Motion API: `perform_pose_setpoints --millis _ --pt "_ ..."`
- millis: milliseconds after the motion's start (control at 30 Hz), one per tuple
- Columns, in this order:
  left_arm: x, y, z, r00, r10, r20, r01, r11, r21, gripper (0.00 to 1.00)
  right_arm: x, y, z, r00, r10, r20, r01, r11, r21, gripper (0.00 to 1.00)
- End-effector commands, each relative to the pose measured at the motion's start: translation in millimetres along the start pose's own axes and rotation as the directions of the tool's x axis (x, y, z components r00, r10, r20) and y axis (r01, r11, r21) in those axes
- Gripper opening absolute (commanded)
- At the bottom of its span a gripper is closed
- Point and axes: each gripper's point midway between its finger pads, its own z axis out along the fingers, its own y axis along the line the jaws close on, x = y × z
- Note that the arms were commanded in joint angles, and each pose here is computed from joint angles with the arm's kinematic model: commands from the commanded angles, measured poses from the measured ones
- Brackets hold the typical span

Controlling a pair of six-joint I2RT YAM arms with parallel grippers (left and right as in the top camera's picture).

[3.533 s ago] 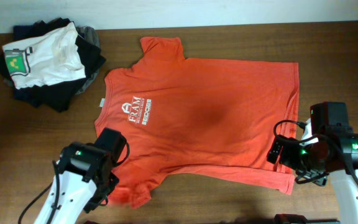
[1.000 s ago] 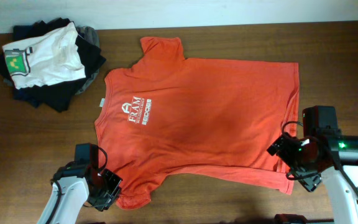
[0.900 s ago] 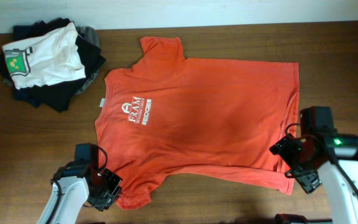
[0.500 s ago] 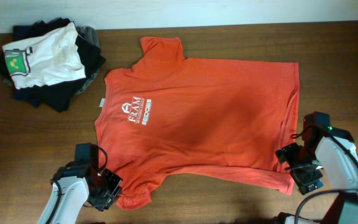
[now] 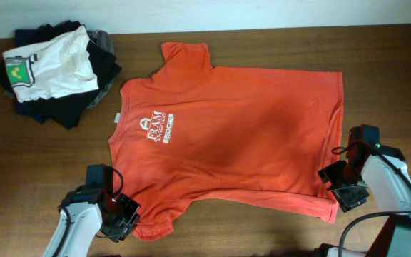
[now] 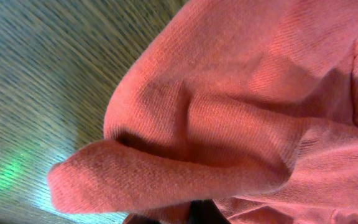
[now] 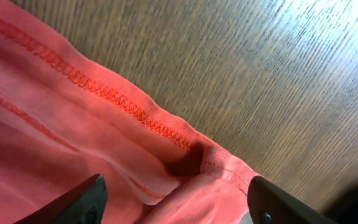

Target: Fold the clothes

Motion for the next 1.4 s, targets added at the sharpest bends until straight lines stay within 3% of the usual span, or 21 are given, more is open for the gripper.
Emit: perform_pose_setpoints --millis 0,233,267,400,433,533,567,733,833,967,1200,1367 --pt "9 14 11 0.999 -0.015 -0.037 0.013 0.999 -0.038 0.11 8 -11 17 0.999 0.010 -0.033 -0.008 0.999 0.044 0.78" --pt "9 14 11 0.999 -0.014 -0.037 0.013 0.999 -0.038 0.11 9 -12 22 0.999 0.009 -0.039 -0.007 0.999 0.053 0.77" --pt "9 14 11 0.999 -0.014 -0.037 0.013 0.999 -0.038 0.11 9 -12 22 0.999 0.009 -0.039 -0.007 0.999 0.053 0.73" --pt "9 14 11 0.999 -0.014 -0.037 0.013 0.999 -0.038 0.11 10 -13 22 0.999 0.009 -0.042 -0.007 0.998 0.057 0.41" --pt "9 14 11 0.999 -0.014 -0.037 0.013 0.999 -0.038 0.11 10 -13 22 0.999 0.009 -0.044 -0.007 0.998 0.059 0.24" --pt "10 14 11 0.999 -0.015 -0.039 0.013 0.999 -0.037 0.10 11 -14 22 0.999 0.009 -0.047 -0.006 0.998 0.062 0.08" --pt "10 14 11 0.999 -0.014 -0.041 0.013 0.999 -0.036 0.03 11 -14 22 0.999 0.009 -0.047 -0.006 0.998 0.063 0.04" --pt "12 12 11 0.998 -0.002 -0.055 0.001 1.000 -0.025 0.01 12 -15 22 0.999 0.009 -0.050 -0.006 0.998 0.066 0.04" --pt "18 -2 4 0.992 0.083 -0.095 -0.080 0.996 0.039 0.01 14 -17 20 0.998 0.010 -0.060 -0.005 0.997 0.078 0.04" --pt "15 -11 -24 0.984 0.164 -0.070 -0.162 0.986 0.033 0.01 14 -18 8 0.997 0.010 -0.077 -0.002 0.995 0.098 0.04" --pt "-8 -12 -93 0.972 0.194 0.135 -0.189 0.981 -0.046 0.01 -4 -18 -23 1.000 0.001 -0.022 0.002 0.989 0.146 0.04" --pt "-25 -41 -127 0.931 0.217 0.294 -0.243 0.969 0.052 0.01 -13 -15 -33 1.000 -0.001 0.010 0.000 0.990 0.144 0.04"
